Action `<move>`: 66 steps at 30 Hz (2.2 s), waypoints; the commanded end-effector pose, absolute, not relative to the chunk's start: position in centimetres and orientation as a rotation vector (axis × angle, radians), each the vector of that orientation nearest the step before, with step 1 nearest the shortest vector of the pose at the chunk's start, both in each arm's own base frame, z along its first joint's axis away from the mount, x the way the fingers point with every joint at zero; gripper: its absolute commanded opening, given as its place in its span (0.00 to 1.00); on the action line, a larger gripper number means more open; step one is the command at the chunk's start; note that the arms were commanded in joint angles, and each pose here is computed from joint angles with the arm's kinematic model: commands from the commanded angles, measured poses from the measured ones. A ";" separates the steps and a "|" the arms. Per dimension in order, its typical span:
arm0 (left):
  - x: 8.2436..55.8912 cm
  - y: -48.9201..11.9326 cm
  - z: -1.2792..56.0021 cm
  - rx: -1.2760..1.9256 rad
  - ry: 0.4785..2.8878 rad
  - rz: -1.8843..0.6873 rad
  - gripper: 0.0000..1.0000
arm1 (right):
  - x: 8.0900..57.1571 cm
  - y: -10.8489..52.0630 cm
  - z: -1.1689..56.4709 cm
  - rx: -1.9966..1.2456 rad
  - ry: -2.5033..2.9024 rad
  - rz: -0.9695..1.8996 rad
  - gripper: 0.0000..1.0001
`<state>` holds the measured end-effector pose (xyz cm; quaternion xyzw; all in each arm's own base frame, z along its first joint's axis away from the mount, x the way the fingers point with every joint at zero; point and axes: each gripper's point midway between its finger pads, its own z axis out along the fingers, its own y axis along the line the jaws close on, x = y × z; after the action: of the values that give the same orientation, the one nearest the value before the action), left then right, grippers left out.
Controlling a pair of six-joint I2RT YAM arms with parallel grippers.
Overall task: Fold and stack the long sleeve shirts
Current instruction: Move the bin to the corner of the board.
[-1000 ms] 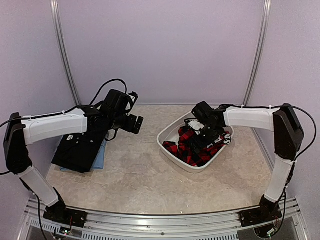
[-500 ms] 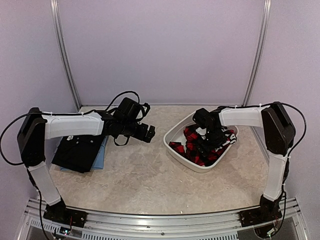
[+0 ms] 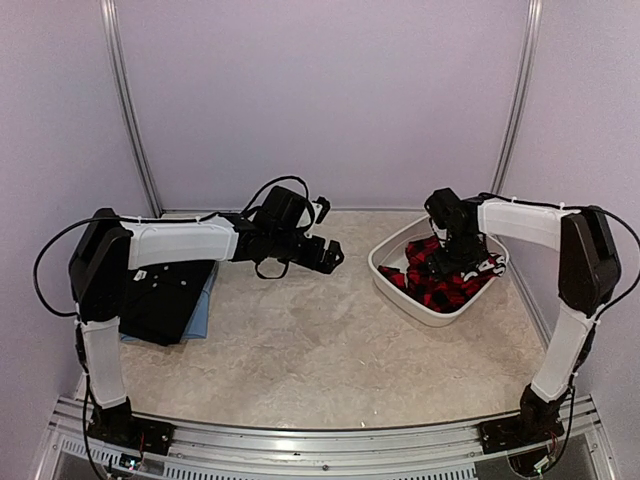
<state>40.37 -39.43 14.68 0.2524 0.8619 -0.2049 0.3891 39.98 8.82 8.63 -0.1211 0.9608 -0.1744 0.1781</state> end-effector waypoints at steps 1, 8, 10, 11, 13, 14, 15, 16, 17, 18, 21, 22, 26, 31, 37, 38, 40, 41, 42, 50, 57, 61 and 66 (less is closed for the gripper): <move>39.4 -41.5 15.0 0.683 2.174 -0.604 0.99 | 39.3 9.6 16.5 -0.117 2.497 -0.315 1.00; 38.4 -40.6 14.0 0.697 2.190 -0.575 0.99 | 33.7 8.7 16.1 0.121 2.531 -0.165 0.97; 37.8 -40.4 14.1 0.699 2.180 -0.583 0.99 | 32.4 9.0 14.5 0.160 2.575 -0.108 0.95; 37.6 -40.3 14.1 0.700 2.176 -0.591 0.99 | 31.8 9.0 13.9 0.188 2.587 -0.092 0.94; 37.0 -40.1 14.6 0.701 2.163 -0.613 0.99 | 30.9 8.7 13.2 0.237 2.596 -0.081 0.93; 36.8 -40.1 14.7 0.703 2.157 -0.617 0.99 | 30.5 8.7 13.2 0.250 2.590 -0.066 0.92; 36.5 -40.0 15.0 0.706 2.151 -0.621 0.99 | 30.2 8.8 13.1 0.260 2.586 -0.037 0.91; 36.4 -40.0 15.1 0.705 2.147 -0.622 0.99 | 29.9 9.1 13.2 0.260 2.586 0.005 0.91; 36.3 -40.0 15.1 0.707 2.144 -0.619 0.99 | 29.7 9.4 12.9 0.258 2.588 0.036 0.91; 36.2 -40.0 15.3 0.707 2.140 -0.617 0.99 | 29.6 10.0 12.6 0.245 2.593 0.085 0.91; 36.0 -40.1 15.4 0.712 2.137 -0.616 0.99 | 29.5 11.8 11.5 0.218 2.614 0.217 0.92; 35.9 -40.1 15.5 0.711 2.136 -0.617 0.99 | 29.5 12.1 11.0 0.218 2.623 0.229 0.94; 35.7 -40.2 15.7 0.709 2.133 -0.616 0.99 | 30.0 12.8 10.0 0.208 2.631 0.269 0.96; 35.8 -40.1 15.8 0.698 2.137 -0.606 0.99 | 30.6 13.6 9.1 0.178 2.638 0.305 0.95; 35.9 -39.6 15.5 0.695 2.155 -0.576 0.99 | 33.9 16.4 10.3 0.160 2.516 0.504 0.95; 36.1 -39.3 15.5 0.682 2.157 -0.555 0.99 | 35.0 16.9 10.6 0.159 2.486 0.530 0.95; 36.2 -38.8 15.5 0.662 2.162 -0.529 0.99 | 36.7 17.7 11.3 0.161 2.436 0.582 0.96; 36.2 -38.4 15.5 0.647 2.165 -0.514 0.99 | 37.7 18.0 11.6 0.162 2.409 0.609 0.96; 36.2 -38.2 15.6 0.639 2.165 -0.508 0.99 | 38.6 18.2 11.8 0.164 2.387 0.629 0.96; 35.9 -36.3 16.3 0.592 2.164 -0.456 0.99 | 45.3 20.0 12.8 0.123 2.272 0.769 0.96; 35.9 -35.5 16.1 0.568 2.177 -0.428 0.99 | 49.1 20.4 14.4 0.068 2.163 0.846 0.97; 36.1 -35.1 15.9 0.553 2.181 -0.411 0.99 | 49.7 21.9 14.5 -0.082 2.168 0.874 0.98; 36.4 -34.7 15.7 0.553 2.184 -0.399 0.99 | 47.7 20.8 13.7 -0.142 2.283 0.775 0.98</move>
<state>36.26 -35.60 15.19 0.2290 0.8683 -0.1653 0.4077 48.30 21.15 11.65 -0.0067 0.8794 0.3223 0.3504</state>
